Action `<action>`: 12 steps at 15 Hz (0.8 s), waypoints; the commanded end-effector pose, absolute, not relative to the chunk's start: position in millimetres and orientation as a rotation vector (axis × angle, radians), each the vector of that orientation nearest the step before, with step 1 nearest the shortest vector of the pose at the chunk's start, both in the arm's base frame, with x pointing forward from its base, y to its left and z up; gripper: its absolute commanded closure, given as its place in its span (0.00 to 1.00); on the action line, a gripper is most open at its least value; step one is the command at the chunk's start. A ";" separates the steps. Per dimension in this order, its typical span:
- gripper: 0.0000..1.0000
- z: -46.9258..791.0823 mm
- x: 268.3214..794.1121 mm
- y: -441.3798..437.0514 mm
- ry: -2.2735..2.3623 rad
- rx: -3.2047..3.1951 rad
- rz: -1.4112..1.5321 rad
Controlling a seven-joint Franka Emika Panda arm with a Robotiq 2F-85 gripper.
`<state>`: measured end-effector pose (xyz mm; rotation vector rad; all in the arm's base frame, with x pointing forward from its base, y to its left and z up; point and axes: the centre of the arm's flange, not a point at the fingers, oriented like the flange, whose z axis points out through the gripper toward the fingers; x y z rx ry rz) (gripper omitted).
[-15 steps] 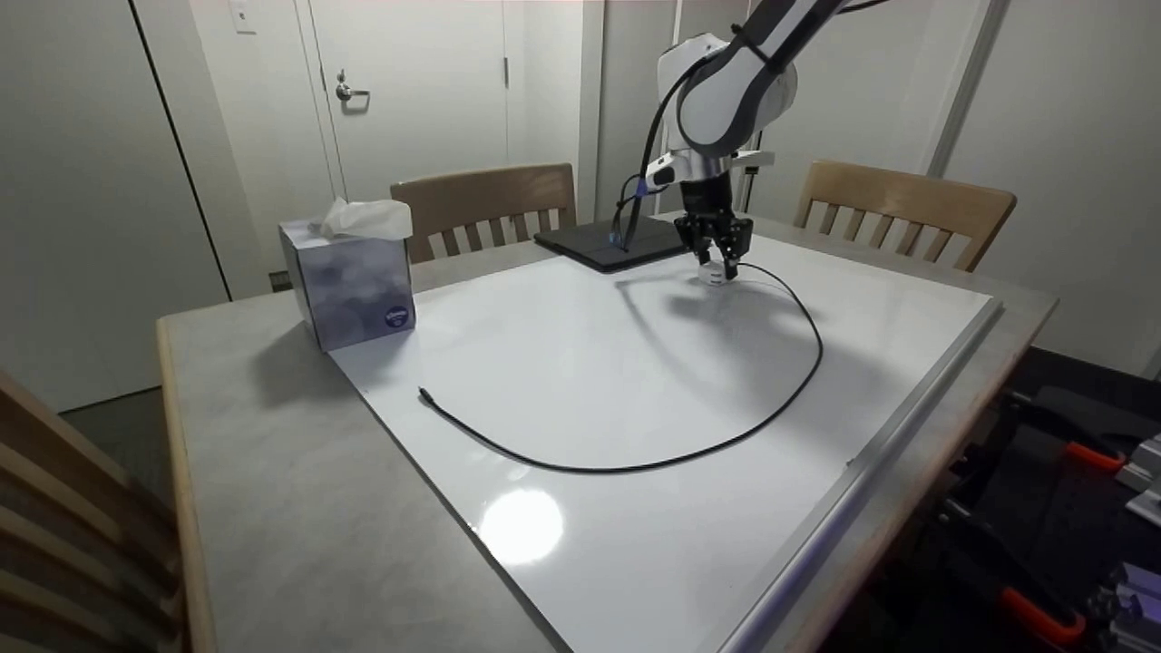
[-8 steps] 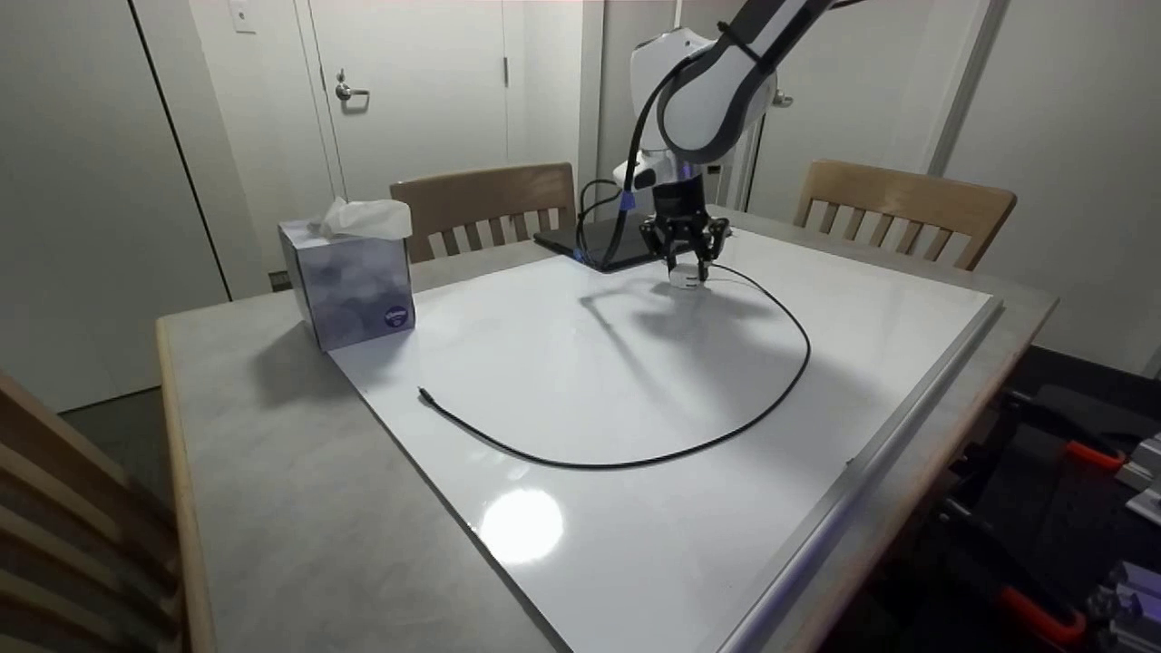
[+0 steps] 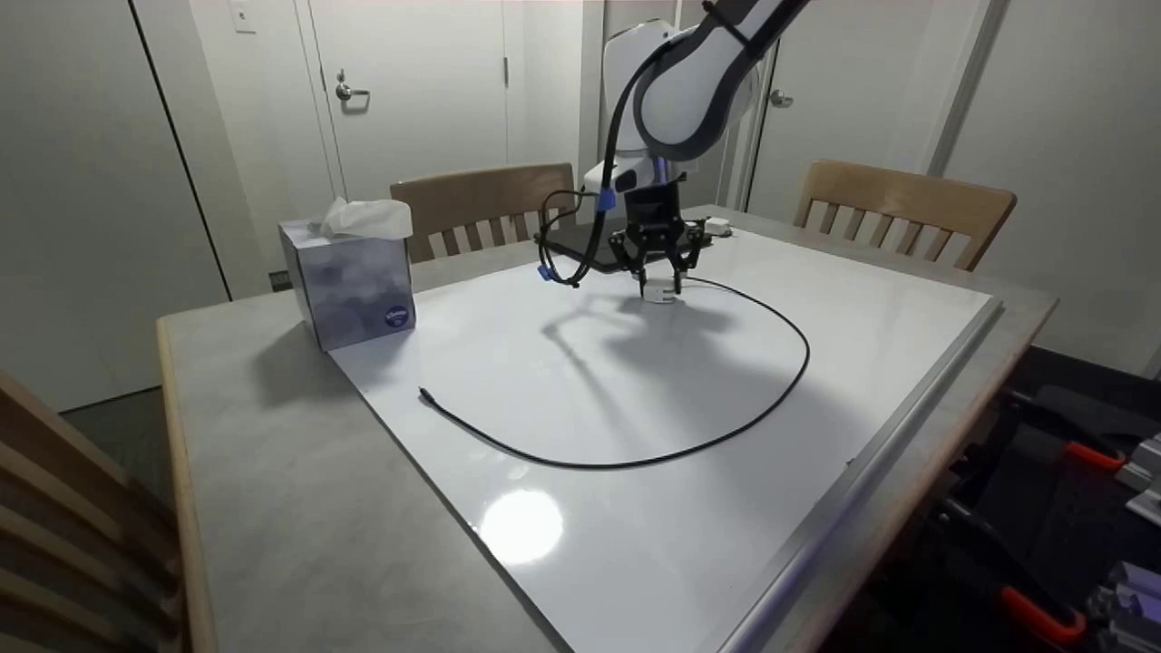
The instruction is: Wind the charger on the table
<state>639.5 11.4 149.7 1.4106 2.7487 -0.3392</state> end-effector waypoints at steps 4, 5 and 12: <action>0.73 145.8 629.2 33.3 2.816 1.225 -0.401; 0.73 144.4 625.0 42.2 2.858 1.115 -0.393; 0.73 137.6 609.7 95.6 3.043 0.607 -0.406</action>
